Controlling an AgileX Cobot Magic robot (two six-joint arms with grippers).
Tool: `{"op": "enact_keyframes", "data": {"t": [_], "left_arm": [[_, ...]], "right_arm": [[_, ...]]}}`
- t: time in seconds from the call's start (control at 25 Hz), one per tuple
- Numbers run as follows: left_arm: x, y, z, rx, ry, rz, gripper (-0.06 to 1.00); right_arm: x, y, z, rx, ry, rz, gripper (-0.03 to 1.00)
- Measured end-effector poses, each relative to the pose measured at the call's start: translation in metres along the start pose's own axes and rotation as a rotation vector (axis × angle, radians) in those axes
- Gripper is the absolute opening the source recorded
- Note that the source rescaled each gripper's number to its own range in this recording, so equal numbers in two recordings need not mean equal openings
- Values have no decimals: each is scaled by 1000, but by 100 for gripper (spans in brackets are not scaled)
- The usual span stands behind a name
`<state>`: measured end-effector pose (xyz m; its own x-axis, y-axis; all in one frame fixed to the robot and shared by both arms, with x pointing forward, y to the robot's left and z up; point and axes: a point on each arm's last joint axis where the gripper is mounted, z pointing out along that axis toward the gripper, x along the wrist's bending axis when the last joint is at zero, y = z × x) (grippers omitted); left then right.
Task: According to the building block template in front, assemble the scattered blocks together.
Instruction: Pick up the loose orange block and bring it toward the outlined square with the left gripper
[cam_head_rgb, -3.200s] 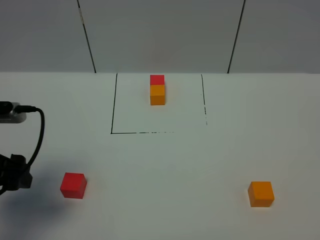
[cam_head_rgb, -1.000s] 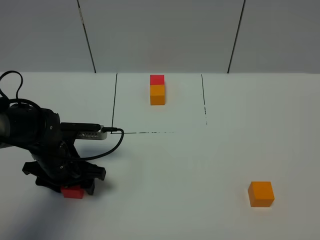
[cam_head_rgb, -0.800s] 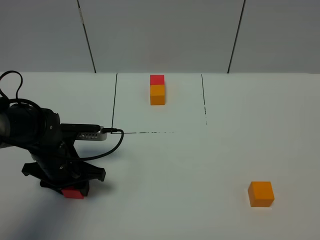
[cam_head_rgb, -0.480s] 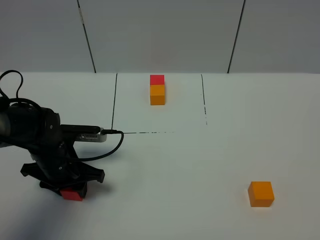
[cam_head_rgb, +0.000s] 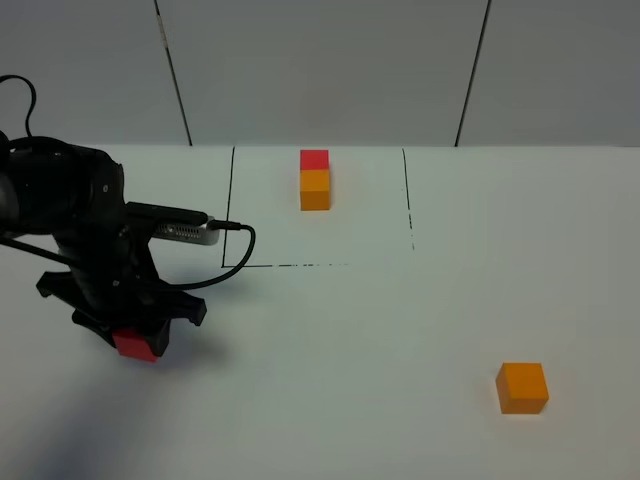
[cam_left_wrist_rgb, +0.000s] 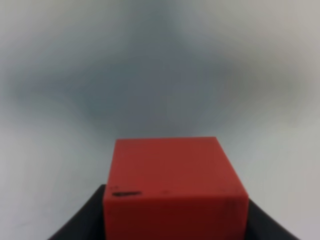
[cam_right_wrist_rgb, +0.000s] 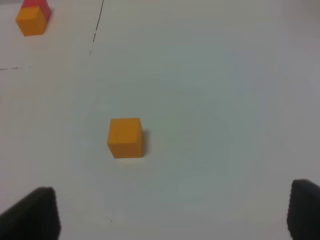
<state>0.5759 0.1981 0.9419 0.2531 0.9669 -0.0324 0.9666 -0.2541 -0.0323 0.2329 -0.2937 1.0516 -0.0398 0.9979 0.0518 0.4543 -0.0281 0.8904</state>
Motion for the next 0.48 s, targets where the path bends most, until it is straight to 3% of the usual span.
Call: {"op": "enact_keyframes", "data": {"t": [0.2, 0.48], "left_arm": [[0, 13, -25, -22, 12, 131, 0], [-2, 21, -45, -41, 23, 481, 0]], "right_arm": [[0, 0, 0, 0, 0, 0, 81], [0, 0, 0, 0, 0, 0, 81]]}}
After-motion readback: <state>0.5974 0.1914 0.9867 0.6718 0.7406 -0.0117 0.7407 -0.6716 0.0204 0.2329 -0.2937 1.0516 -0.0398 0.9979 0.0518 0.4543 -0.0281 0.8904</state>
